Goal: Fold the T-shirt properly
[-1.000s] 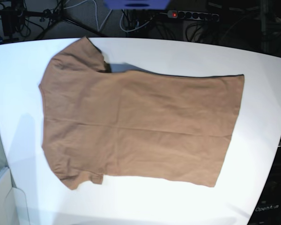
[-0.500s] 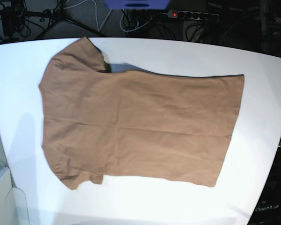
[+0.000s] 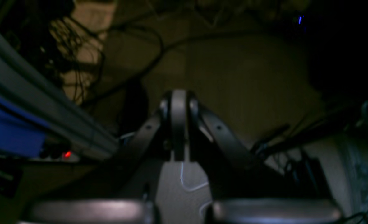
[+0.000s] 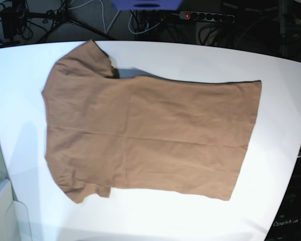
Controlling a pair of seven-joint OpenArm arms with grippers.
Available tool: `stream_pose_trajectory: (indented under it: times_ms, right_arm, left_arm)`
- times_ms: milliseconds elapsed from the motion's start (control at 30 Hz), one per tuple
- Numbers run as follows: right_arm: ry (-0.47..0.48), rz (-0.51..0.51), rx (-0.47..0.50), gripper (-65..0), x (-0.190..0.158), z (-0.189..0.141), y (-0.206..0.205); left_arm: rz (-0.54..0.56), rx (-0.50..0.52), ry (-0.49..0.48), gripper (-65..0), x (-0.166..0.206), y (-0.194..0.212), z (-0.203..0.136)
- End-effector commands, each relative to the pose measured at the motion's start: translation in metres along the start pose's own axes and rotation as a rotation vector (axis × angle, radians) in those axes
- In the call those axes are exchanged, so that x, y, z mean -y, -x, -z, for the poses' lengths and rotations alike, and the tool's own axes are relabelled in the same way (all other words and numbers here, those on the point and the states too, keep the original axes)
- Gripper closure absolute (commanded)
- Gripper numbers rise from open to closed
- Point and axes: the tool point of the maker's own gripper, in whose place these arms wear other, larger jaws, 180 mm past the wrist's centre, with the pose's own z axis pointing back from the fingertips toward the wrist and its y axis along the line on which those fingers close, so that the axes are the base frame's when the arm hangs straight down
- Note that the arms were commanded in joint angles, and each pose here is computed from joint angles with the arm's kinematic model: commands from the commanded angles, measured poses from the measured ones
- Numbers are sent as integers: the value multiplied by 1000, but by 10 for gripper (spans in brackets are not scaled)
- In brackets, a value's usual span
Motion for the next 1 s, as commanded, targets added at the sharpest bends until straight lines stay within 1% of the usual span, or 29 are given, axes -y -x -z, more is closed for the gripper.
stream_pose_trajectory:
  times_ms: [0,100,233,300,400,500,600,633,667,733,767,867,967]
  right_arm:
    - [1,-5,31,0,3,-11,-9]
    - [-3,-15,68,0,4,-9,-23]
    - [-4,-35,108,0,9,7,-48]
    - [-6,-46,117,0,10,16,-64]
    - [-9,-63,149,0,13,31,-101]
    - [-12,-75,191,0,13,40,-140]
    - [-9,-78,221,-3,13,46,-170]
    - [-9,-77,222,-26,12,49,-177]
    - [-2,-64,216,-62,13,53,-181]
    - [5,-13,198,-157,11,59,-186]
    - [10,14,203,-197,12,62,-189]
    - [1,137,228,-300,13,68,-200]
    - [12,296,257,-353,18,71,-206]
  left_arm:
    - [5,18,1,-11,-3,-12,-6]
    - [-7,22,9,-11,0,-33,5]
    - [-24,41,23,-11,5,-72,24]
    - [-33,53,32,-11,8,-94,34]
    - [-42,46,42,-11,12,-116,45]
    - [-46,24,45,-11,13,-124,53]
    - [-27,12,12,-11,1,-126,59]
    - [-20,4,1,-11,-3,-125,59]
    - [-15,3,-8,-11,-6,-125,59]
    - [-8,5,-17,-11,-11,-125,59]
    - [-3,5,-21,-11,-13,-125,59]
    - [13,10,-43,-11,-23,-127,60]
    - [19,10,-51,-11,-26,-127,60]
